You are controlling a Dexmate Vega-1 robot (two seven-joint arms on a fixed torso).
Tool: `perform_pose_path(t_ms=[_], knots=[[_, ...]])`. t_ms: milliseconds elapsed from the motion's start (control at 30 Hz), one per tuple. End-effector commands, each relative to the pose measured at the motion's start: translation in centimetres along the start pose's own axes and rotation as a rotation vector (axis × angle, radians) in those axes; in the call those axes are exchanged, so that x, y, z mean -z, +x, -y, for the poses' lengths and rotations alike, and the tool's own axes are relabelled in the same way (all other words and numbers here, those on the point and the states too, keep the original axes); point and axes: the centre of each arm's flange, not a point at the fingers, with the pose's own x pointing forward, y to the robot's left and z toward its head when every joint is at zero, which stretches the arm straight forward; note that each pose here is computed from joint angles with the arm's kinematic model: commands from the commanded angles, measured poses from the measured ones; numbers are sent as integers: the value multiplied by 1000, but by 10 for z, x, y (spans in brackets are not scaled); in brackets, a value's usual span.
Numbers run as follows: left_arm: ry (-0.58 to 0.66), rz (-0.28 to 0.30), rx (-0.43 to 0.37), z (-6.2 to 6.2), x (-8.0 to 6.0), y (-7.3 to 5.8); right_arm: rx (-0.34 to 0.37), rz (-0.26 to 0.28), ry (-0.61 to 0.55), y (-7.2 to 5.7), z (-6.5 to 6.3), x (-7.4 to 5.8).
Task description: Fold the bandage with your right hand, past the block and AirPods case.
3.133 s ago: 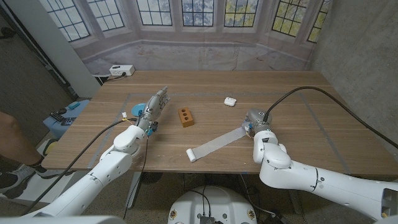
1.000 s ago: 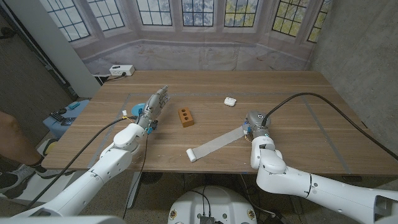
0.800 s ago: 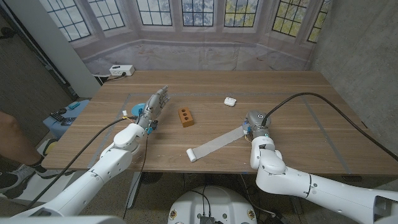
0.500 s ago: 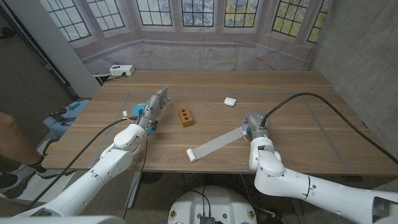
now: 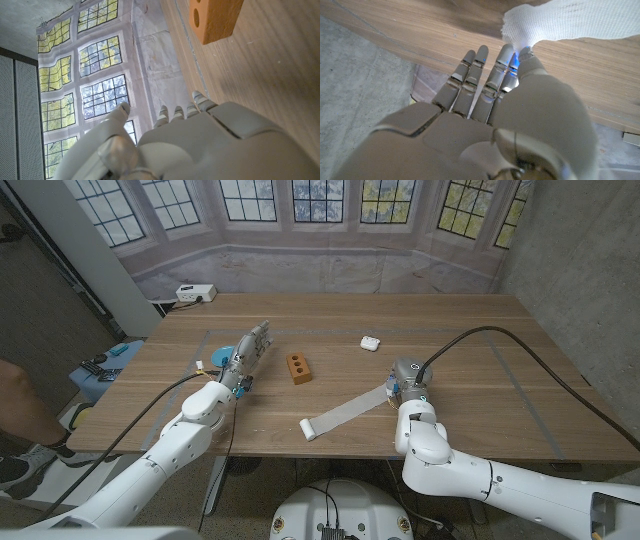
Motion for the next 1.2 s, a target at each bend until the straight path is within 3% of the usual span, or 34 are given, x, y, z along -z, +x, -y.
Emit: perform_pose_path(t_ms=[33, 1200], knots=[[-6, 2, -3, -3, 2, 0, 19, 2, 0, -6, 8, -10], [-16, 2, 6, -2, 6, 0, 19, -20, -59, -31, 18, -29]])
